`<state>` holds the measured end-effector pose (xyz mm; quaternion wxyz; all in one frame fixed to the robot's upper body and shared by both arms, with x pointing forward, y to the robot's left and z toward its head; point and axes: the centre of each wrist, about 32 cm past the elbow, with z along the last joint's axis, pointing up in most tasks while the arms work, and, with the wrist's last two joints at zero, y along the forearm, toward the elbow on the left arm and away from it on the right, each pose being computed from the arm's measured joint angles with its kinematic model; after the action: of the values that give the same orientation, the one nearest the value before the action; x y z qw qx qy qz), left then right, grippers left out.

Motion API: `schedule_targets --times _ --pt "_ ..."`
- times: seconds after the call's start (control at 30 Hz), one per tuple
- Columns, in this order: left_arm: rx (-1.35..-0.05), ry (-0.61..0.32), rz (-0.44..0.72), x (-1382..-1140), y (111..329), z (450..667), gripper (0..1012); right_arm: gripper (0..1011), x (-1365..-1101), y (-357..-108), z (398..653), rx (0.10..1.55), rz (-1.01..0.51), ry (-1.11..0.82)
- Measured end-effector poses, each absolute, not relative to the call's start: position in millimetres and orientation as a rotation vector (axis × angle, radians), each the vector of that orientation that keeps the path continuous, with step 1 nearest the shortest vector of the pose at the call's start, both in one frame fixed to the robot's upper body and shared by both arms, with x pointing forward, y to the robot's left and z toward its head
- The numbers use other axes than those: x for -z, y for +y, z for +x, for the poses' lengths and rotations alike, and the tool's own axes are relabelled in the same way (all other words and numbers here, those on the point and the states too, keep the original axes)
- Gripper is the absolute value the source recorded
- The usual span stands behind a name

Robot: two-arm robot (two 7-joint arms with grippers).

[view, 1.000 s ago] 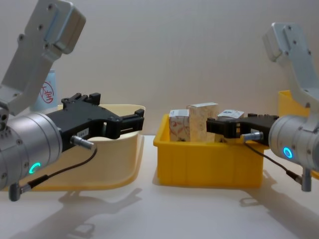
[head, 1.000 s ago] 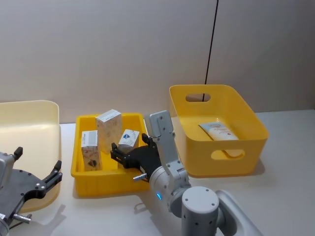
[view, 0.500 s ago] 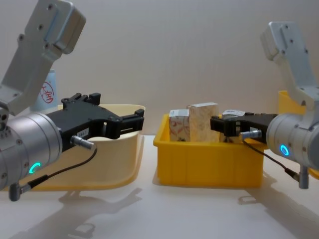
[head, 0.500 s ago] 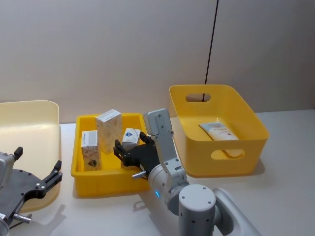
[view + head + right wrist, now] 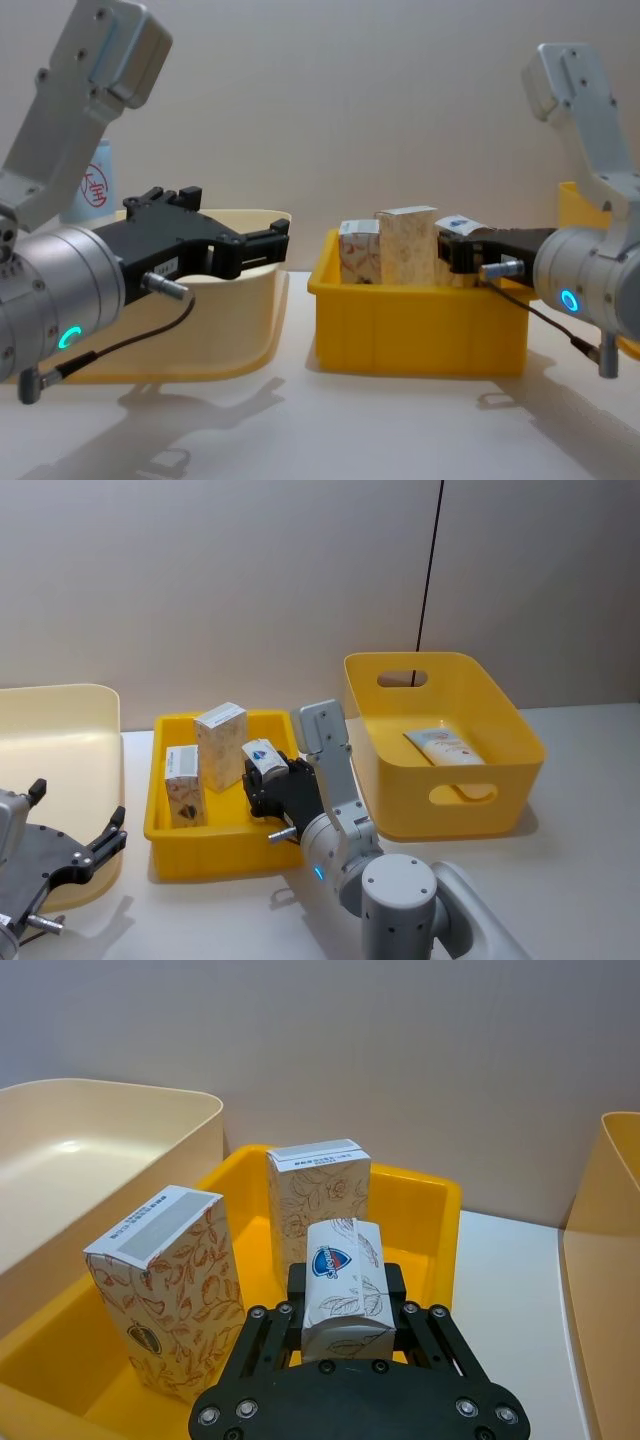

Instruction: Bimanual collaborative sorting of washing and personal care products

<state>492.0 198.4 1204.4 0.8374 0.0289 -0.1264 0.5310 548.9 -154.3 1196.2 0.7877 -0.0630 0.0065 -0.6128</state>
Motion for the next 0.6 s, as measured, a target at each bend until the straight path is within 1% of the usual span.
schedule_targets --times 0.23,0.6 --pt "-1.124 -0.268 0.061 -1204.4 198.4 492.0 1003 408 -1196.1 -154.9 548.8 1.319 -0.129 0.007" --pt "-1.124 -0.268 0.061 -1204.4 198.4 492.0 1004 407 -1199.1 -162.7 548.0 1.306 -0.049 -0.07"
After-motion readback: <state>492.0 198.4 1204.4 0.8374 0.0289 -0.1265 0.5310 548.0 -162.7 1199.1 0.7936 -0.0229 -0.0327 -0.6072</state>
